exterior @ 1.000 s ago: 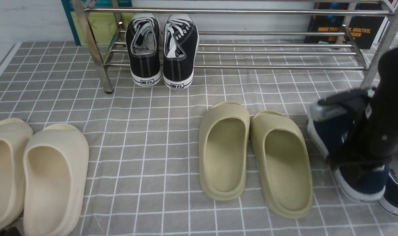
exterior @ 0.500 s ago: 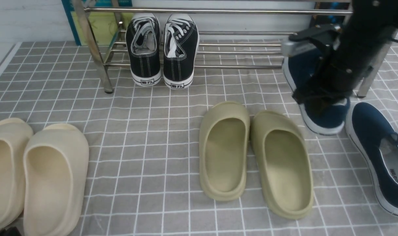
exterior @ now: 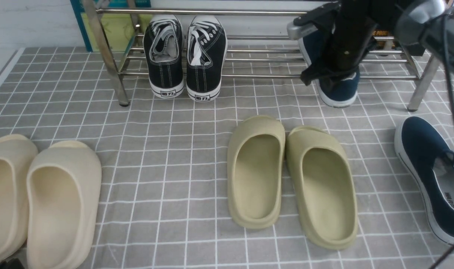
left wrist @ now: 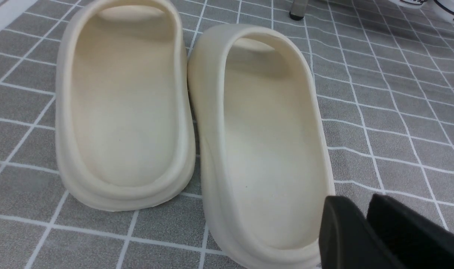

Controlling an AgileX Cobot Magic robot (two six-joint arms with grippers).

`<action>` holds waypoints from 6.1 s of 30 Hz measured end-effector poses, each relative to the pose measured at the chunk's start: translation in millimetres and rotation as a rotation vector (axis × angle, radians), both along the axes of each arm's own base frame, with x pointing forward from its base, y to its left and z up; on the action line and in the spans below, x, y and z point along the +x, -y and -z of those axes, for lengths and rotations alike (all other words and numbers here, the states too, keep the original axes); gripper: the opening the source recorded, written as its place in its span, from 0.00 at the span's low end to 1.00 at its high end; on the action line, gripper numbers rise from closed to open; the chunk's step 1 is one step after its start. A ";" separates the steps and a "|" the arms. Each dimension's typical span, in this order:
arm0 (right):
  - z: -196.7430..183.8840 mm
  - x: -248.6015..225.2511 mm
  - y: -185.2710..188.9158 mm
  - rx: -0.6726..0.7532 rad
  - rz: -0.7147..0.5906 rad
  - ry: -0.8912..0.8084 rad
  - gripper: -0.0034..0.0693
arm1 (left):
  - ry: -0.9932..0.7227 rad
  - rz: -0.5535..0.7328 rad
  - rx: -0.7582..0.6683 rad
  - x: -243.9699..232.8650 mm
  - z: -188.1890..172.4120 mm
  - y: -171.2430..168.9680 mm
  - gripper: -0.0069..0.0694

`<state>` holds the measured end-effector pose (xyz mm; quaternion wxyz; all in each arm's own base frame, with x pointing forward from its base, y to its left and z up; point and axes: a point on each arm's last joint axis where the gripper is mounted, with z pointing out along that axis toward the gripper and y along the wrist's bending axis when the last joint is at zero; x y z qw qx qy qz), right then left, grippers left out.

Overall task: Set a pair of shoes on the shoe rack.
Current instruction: Use the right arm to put a shoe into the shoe rack, then use the right arm to grab the shoe closest to it, then use the right arm to put a shoe into the shoe rack

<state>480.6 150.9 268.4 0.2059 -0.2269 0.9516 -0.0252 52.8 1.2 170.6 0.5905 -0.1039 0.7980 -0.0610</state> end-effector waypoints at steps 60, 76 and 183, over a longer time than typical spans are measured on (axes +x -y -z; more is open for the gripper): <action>2.4 -23.0 24.9 0.093 0.040 0.214 0.04 | 0.000 0.000 0.000 0.0 0.0 0.0 0.24; -83.4 -83.3 49.5 0.101 0.087 0.153 0.06 | 0.000 0.000 0.000 0.0 0.0 0.0 0.24; -11.5 8.4 71.5 -0.010 0.195 0.156 0.50 | 0.000 0.000 -0.001 0.0 0.0 0.0 0.24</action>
